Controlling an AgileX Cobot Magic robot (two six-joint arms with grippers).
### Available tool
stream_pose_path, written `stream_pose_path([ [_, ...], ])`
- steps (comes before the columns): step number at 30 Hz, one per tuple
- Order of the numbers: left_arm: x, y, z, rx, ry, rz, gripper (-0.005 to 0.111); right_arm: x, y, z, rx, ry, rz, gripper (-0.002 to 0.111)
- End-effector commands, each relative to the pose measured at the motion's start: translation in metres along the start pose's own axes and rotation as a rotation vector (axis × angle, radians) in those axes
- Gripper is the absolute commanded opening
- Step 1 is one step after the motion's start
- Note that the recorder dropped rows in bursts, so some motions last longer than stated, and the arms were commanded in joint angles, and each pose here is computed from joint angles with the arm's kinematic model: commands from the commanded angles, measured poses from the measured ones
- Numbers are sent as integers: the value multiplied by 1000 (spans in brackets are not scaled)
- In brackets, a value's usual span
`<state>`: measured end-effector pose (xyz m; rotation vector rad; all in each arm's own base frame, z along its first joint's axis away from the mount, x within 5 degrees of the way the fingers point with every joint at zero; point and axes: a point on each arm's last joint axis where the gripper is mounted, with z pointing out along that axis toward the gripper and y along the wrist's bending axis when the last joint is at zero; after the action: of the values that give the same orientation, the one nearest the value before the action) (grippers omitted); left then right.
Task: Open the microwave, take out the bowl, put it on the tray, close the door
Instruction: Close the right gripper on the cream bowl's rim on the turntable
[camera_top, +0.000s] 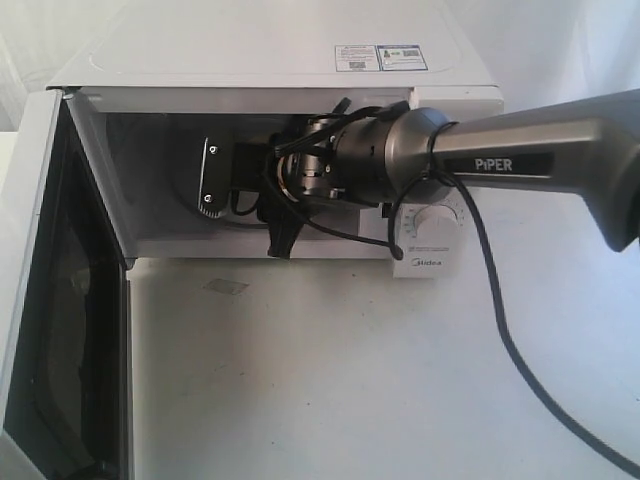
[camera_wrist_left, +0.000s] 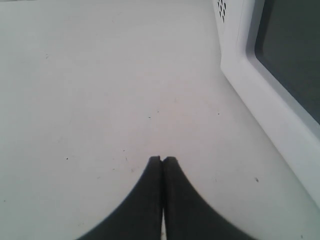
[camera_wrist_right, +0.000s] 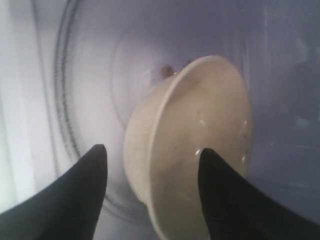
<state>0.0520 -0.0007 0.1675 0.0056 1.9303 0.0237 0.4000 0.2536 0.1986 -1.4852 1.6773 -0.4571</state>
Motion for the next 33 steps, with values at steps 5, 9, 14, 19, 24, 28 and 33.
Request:
stream_pose_path([
  [5, 1, 0, 0, 6, 0, -4, 0, -1, 2, 12, -1, -13, 55, 40],
  [9, 1, 0, 0, 6, 0, -4, 0, 0, 0, 12, 4, 4, 83, 20],
  [14, 1, 0, 0, 6, 0, -4, 0, 0, 0, 12, 4, 10, 83, 1],
  [19, 1, 0, 0, 6, 0, -4, 0, 1, 0, 12, 5, 15, 81, 0],
  [24, 1, 0, 0, 6, 0, -4, 0, 1, 0, 12, 5, 21, 81, 0],
  [28, 1, 0, 0, 6, 0, -4, 0, 4, 0, 12, 6, 53, 81, 3],
  [33, 1, 0, 0, 6, 0, -4, 0, 6, 0, 12, 7, 69, 81, 21],
])
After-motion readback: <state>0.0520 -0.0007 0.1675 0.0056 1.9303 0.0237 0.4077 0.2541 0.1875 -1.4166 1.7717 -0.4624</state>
